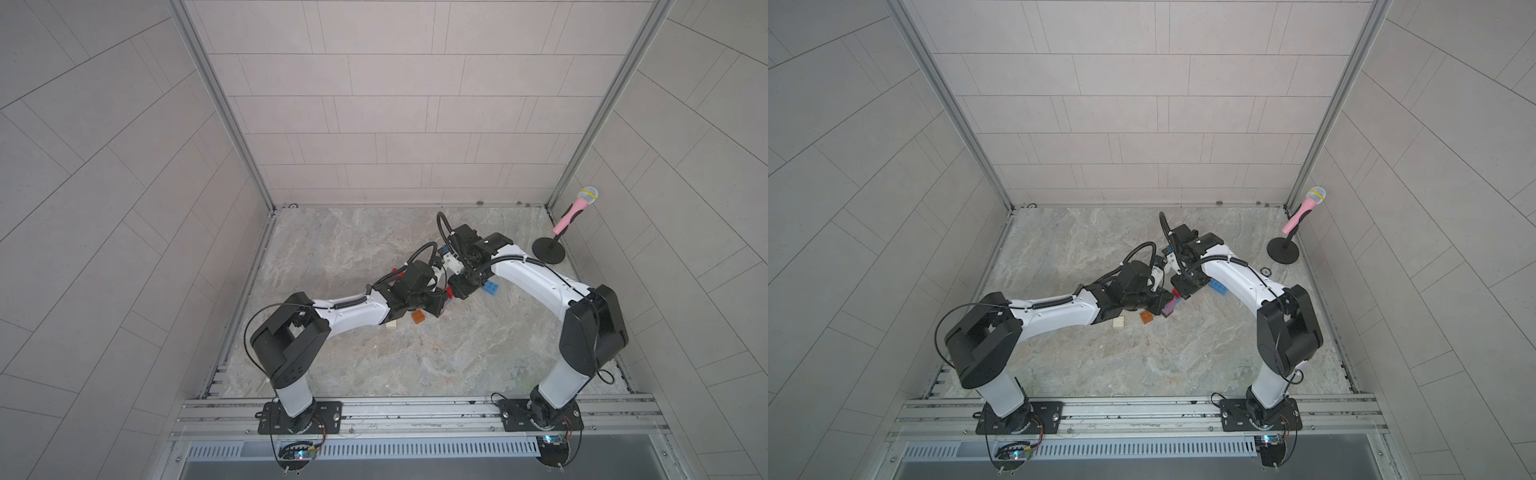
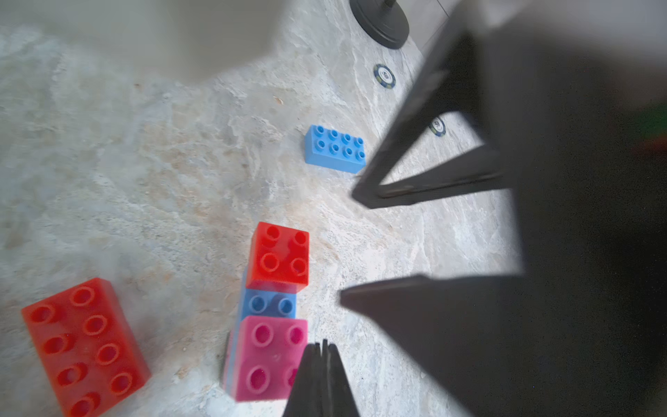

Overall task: Assemble the letter p with lego
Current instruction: Assemble the lego brick with the lego brick, then pick up the lego brick from the center of the board.

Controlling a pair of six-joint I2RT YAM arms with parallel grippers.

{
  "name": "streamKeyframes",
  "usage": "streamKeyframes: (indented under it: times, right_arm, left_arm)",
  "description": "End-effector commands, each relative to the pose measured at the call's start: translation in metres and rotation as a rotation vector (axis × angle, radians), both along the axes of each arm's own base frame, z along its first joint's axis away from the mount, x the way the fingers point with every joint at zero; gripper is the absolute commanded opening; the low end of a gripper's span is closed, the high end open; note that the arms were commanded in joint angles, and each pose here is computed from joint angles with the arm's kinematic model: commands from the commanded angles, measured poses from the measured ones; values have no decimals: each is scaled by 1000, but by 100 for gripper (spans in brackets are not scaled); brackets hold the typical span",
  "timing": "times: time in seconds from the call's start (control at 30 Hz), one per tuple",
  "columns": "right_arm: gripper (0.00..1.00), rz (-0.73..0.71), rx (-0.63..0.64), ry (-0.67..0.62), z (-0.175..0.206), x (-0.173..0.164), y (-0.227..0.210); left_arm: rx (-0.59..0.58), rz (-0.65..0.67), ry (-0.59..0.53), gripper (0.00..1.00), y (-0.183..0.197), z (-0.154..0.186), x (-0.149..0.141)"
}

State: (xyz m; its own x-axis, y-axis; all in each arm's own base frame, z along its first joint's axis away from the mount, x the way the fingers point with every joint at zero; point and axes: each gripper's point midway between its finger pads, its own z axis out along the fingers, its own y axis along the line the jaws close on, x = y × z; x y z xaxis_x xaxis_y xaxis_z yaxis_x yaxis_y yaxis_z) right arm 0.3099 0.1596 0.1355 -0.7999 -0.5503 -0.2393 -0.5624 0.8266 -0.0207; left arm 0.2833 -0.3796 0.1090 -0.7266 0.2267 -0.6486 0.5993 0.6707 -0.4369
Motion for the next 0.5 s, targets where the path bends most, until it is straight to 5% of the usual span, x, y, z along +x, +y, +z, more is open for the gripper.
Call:
streamKeyframes:
  times: [0.0, 0.4, 0.43, 0.47]
  right_arm:
    - [53, -12, 82, -116, 43, -1, -1]
    - [53, -100, 123, -195, 67, -9, -33]
    - [53, -117, 127, -208, 70, -7, -38]
    - [54, -138, 137, -221, 75, -4, -44]
  left_arm:
    - [115, 19, 97, 0, 25, -37, -15]
    - [102, 0, 58, 0, 20, -22, -12]
    - [103, -17, 38, 2, 19, -15, -11]
    - [114, -40, 6, 15, 18, -9, -9]
